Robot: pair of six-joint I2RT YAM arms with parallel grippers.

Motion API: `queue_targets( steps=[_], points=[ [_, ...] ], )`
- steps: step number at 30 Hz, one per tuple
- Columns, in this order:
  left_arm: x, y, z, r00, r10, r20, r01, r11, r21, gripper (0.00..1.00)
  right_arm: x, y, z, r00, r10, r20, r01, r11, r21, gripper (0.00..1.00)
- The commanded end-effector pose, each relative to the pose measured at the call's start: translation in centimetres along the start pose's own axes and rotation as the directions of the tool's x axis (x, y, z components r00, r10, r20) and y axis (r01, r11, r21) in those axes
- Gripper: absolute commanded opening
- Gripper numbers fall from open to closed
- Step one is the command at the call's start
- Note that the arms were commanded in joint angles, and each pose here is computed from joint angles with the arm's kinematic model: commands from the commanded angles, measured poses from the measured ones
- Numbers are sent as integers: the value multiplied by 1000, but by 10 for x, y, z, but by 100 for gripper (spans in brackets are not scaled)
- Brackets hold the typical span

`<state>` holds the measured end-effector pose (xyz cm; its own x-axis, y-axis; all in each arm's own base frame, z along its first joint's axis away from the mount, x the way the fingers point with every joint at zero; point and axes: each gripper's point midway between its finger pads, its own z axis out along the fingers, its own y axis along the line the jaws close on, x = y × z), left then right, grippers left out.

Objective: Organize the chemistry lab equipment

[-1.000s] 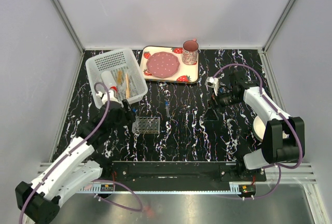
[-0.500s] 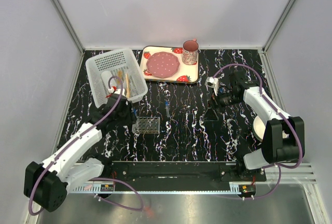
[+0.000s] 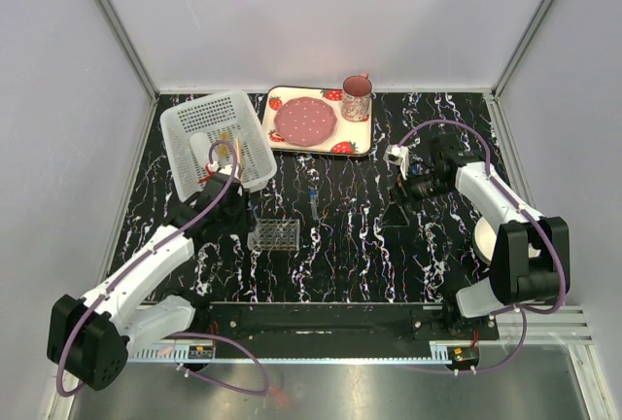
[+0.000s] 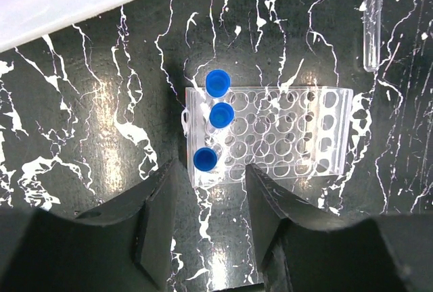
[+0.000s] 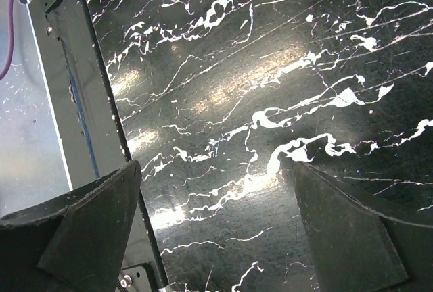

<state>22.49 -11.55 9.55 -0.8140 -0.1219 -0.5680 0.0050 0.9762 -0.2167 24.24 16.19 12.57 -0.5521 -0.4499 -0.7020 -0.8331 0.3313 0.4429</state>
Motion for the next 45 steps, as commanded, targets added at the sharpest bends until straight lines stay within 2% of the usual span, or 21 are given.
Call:
queue_targets(
  steps=[1,6,7,9,10,11,15,19,21,26,28,32,39,45],
  points=[
    [-37,-12,-25,991,-7,135,0,999,53,49,-11,-14,-5,1000,-9,5,8,998,67,99],
    [-58,-13,-55,961,-54,270,30,995,91,71,-16,-48,-20,998,54,15,-56,968,243,99],
    [-60,-13,-58,956,-62,286,35,994,99,81,-24,-58,-24,996,74,51,-86,951,296,99],
    [-66,-13,-69,936,-88,340,48,991,126,91,-20,-86,-38,983,168,79,-185,869,459,99],
    [-66,-12,-71,932,-95,350,52,990,131,98,-26,-101,-45,981,162,108,-194,829,525,100],
    [-68,-12,-74,926,-104,364,56,988,141,99,-23,-118,-58,977,183,112,-213,758,616,100],
    [-70,-12,-90,903,-130,410,59,982,180,99,-26,-152,-73,932,298,207,-351,595,723,100],
    [-67,-8,-97,894,-141,425,65,980,187,99,-16,-180,-76,900,407,159,-367,506,781,100],
    [-64,-6,-100,890,-148,432,69,979,193,99,-2,-187,-71,873,474,111,-368,492,789,100],
    [-58,-1,-103,883,-156,443,78,979,191,99,-2,-203,-66,863,499,81,-358,490,794,98],
    [-56,1,-102,883,-157,442,79,979,189,99,4,-209,-62,854,516,70,-360,486,796,94],
    [-53,2,-102,882,-159,443,81,978,191,99,14,-216,-54,836,546,55,-366,481,796,73],
    [-49,2,-99,884,-170,435,89,976,200,99,31,-227,-45,811,585,23,-361,468,807,44],
    [-52,-2,-104,879,-180,441,88,971,221,99,44,-230,-40,795,607,7,-360,462,811,33]
  ],
)
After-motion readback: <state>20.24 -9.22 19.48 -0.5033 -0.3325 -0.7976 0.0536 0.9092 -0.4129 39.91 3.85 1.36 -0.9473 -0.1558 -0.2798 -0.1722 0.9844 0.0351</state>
